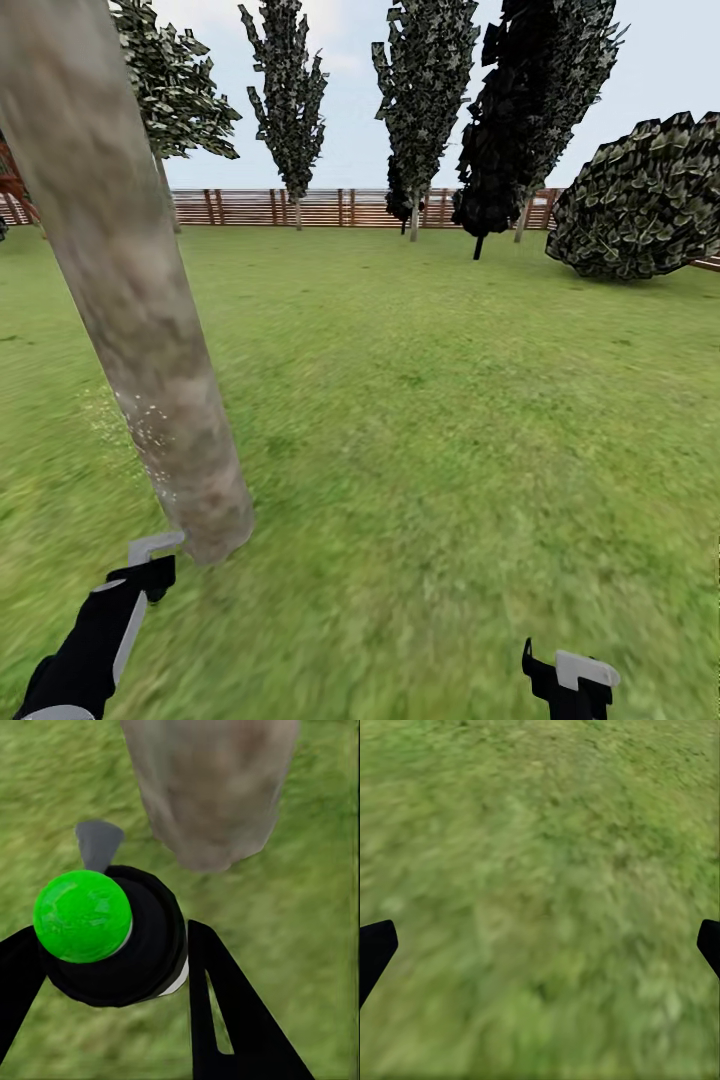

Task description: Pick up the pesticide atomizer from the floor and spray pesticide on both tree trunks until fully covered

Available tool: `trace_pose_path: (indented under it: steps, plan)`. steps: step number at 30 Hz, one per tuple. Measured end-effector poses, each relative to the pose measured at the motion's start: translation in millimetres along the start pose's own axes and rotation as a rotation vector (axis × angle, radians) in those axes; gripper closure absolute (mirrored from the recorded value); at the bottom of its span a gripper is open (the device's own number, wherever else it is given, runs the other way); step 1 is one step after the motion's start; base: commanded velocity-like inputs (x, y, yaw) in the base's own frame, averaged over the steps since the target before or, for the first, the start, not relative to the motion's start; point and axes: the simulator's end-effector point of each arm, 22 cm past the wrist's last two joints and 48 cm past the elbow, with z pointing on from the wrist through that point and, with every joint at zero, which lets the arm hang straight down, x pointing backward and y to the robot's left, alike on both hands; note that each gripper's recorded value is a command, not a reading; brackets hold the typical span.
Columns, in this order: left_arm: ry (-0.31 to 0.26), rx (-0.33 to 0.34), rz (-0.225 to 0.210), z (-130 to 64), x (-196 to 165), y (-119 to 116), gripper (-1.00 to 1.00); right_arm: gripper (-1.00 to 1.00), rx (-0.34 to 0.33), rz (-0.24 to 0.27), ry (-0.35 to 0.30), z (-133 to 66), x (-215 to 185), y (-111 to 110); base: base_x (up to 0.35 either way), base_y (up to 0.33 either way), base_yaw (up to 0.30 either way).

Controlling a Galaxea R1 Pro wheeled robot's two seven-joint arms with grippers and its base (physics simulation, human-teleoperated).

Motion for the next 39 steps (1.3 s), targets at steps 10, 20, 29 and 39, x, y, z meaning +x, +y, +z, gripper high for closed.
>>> trace_pose_path:
  steps: [10,20,29,39]
  plan:
    - [-0.041,-0.004,0.006,-4.8,-18.5,0.5,1.0,-1.0,0.0,0.0,0.0,0.0,0.0,0.1,0.0,-0.259,0.099]
    - [-0.043,-0.005,0.006,-5.0,-19.3,0.7,1.0,-1.0,0.0,0.0,-0.001,0.3,-0.5,0.3,0.062,-0.27,0.269]
    - [-0.042,-0.006,0.006,-5.0,-19.1,0.8,1.0,-1.0,0.0,0.0,0.0,0.1,-0.1,0.1,0.119,-0.27,0.024]
    - [-0.043,-0.007,0.006,-5.0,-19.3,1.1,1.0,-1.0,0.0,0.0,0.0,0.1,-0.1,0.1,0.03,-0.27,0.106]
